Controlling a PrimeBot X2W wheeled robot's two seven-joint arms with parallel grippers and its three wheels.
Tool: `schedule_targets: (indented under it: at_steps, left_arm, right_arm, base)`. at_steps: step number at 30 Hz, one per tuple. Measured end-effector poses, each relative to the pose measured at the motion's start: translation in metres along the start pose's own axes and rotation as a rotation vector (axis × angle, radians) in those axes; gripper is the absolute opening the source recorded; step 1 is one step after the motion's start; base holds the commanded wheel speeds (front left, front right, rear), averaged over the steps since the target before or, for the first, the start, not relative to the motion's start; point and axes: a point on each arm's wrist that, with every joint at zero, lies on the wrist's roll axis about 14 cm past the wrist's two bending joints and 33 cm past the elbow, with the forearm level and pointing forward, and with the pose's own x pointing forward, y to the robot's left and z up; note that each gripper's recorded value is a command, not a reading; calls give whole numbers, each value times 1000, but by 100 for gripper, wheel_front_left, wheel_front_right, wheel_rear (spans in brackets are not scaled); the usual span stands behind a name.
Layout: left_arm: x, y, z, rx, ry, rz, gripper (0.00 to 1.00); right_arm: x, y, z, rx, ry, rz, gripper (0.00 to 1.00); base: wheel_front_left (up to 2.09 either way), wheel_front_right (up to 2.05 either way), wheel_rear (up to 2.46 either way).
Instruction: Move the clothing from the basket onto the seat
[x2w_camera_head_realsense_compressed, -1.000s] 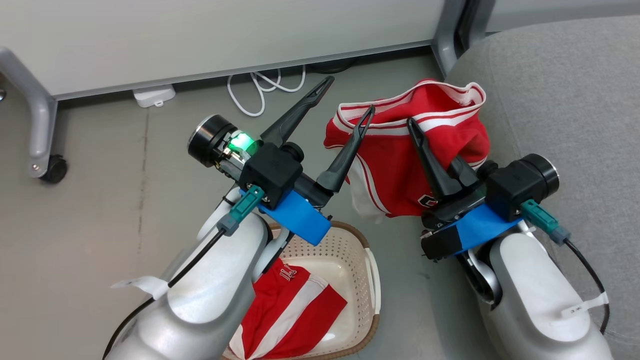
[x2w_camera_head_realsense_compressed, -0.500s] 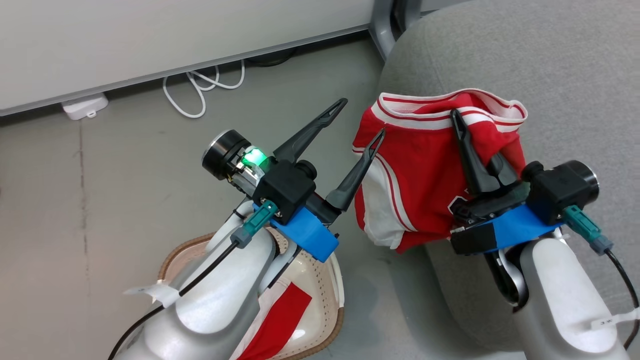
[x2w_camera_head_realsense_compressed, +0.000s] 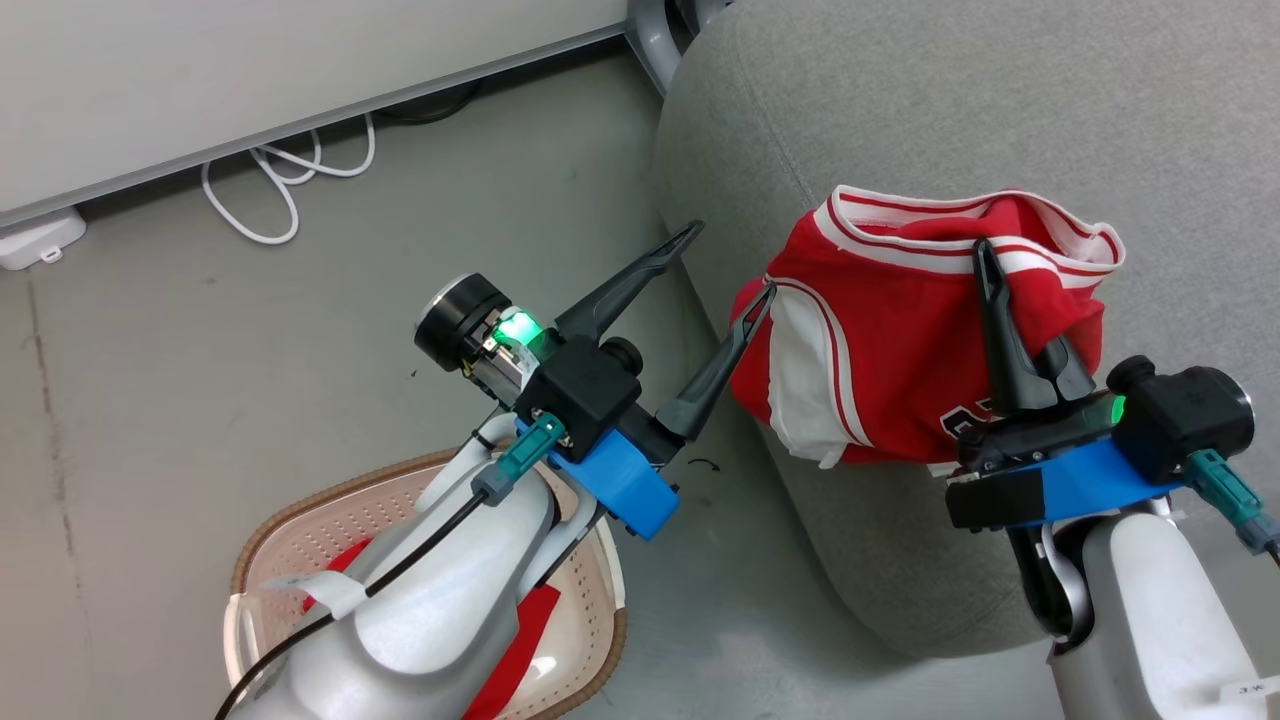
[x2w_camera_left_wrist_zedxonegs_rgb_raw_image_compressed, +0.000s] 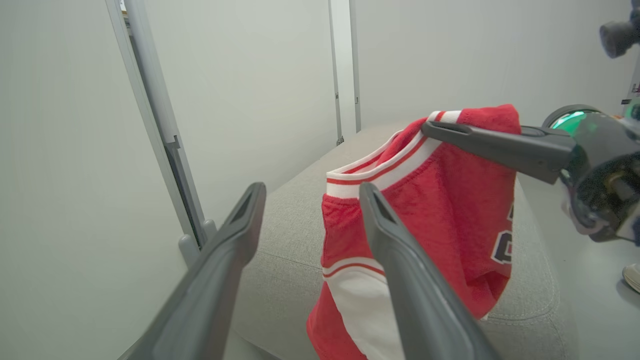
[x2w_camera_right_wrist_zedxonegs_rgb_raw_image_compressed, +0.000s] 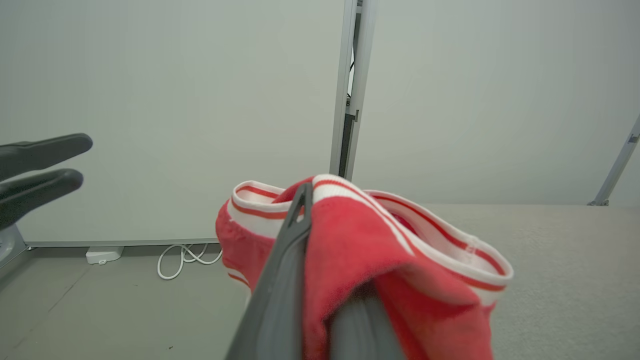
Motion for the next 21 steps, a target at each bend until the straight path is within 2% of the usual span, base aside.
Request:
schedule_targets:
  at_steps: [10, 21]
  left_arm:
    - [4, 1, -5, -13, 2, -6, 100]
    - [3, 39, -30, -10, 19, 35, 100]
  right_arm:
    - [0, -11, 7, -16, -24, -37, 0]
    - [67, -37, 66, -138, -232, -62, 0]
  base:
    - [0, 0, 0]
    - [0, 0, 0]
